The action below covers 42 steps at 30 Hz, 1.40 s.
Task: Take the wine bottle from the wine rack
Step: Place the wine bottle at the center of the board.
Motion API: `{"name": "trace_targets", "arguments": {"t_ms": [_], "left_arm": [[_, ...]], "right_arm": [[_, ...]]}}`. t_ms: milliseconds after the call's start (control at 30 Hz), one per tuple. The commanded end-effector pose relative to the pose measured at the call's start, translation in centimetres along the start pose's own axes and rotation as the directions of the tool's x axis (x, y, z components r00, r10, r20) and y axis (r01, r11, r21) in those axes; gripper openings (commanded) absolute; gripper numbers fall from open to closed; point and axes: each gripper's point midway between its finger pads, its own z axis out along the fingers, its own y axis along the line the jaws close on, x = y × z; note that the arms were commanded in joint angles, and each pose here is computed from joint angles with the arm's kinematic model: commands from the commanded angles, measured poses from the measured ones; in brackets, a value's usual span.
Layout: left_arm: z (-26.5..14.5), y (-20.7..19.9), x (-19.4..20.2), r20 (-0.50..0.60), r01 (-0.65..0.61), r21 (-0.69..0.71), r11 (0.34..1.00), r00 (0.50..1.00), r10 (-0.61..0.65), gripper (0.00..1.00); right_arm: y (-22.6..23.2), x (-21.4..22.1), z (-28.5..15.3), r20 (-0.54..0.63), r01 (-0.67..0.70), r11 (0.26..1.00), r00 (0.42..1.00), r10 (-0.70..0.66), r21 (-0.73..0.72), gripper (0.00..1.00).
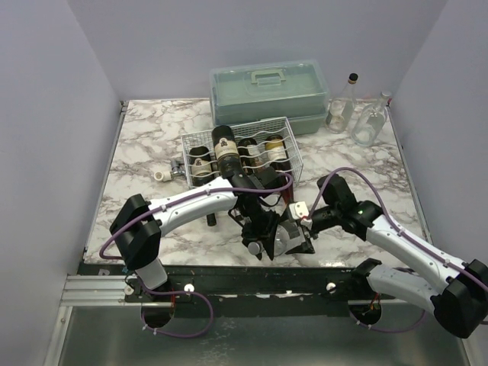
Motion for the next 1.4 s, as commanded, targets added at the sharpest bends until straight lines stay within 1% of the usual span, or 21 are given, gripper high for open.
{"name": "trace_targets", "arguments": {"t_ms": [0,100,233,500,700,900,1000,1133,1233,1367], "left_arm": [[-2.4,-4.4,-0.4,0.041,-0.114,0.17,0.979,0.993,0.109,0.16],[-2.6,-4.6,-0.6,0.046,-0.11,0.178,0.978,0.994,0.104,0.22],[-2.9,-5.0,-0.9,0.057,-0.11,0.196,0.974,0.993,0.1,0.33],[-3.0,-5.4,-0.9,0.054,-0.095,0.226,0.969,0.995,0.085,0.45],[-3.1,-5.3,-0.7,0.055,-0.086,0.234,0.968,0.996,0.075,0.49],[-3.4,-5.1,-0.6,0.071,-0.083,0.235,0.968,0.995,0.068,0.56],[-3.5,-5.0,-0.7,0.079,-0.082,0.241,0.967,0.995,0.065,0.57],[-3.6,-5.2,-0.8,0.091,-0.084,0.253,0.964,0.994,0.063,0.61],[-3.7,-5.3,-0.9,0.096,-0.086,0.26,0.962,0.993,0.063,0.61],[-3.8,-5.2,-1.1,0.102,-0.088,0.266,0.96,0.993,0.062,0.64]], "right_arm": [[-0.3,1.2,0.5,-0.045,0.006,1.0,0.999,-0.005,0.023,0.99],[-0.1,1.5,0.6,-0.052,0.005,1.0,0.999,-0.004,0.019,0.97],[-0.1,1.7,0.6,-0.058,0.005,1.0,0.998,-0.003,0.022,0.96],[0.0,2.0,0.7,-0.062,-0.01,1.0,0.998,0.011,0.018,0.94],[0.0,2.2,0.8,-0.067,-0.024,1.0,0.997,0.025,0.017,0.94],[-0.2,2.2,0.8,-0.071,-0.041,0.999,0.997,0.042,0.023,0.94],[-0.4,2.1,0.8,-0.069,-0.062,0.997,0.996,0.064,0.035,0.95],[-0.6,2.1,0.8,-0.073,-0.094,0.994,0.993,0.098,0.047,0.96],[-0.9,2.1,0.7,-0.077,-0.102,0.993,0.991,0.107,0.063,0.97],[-1.3,2.2,0.5,-0.091,-0.119,0.989,0.988,0.127,0.092,0.99]]}}
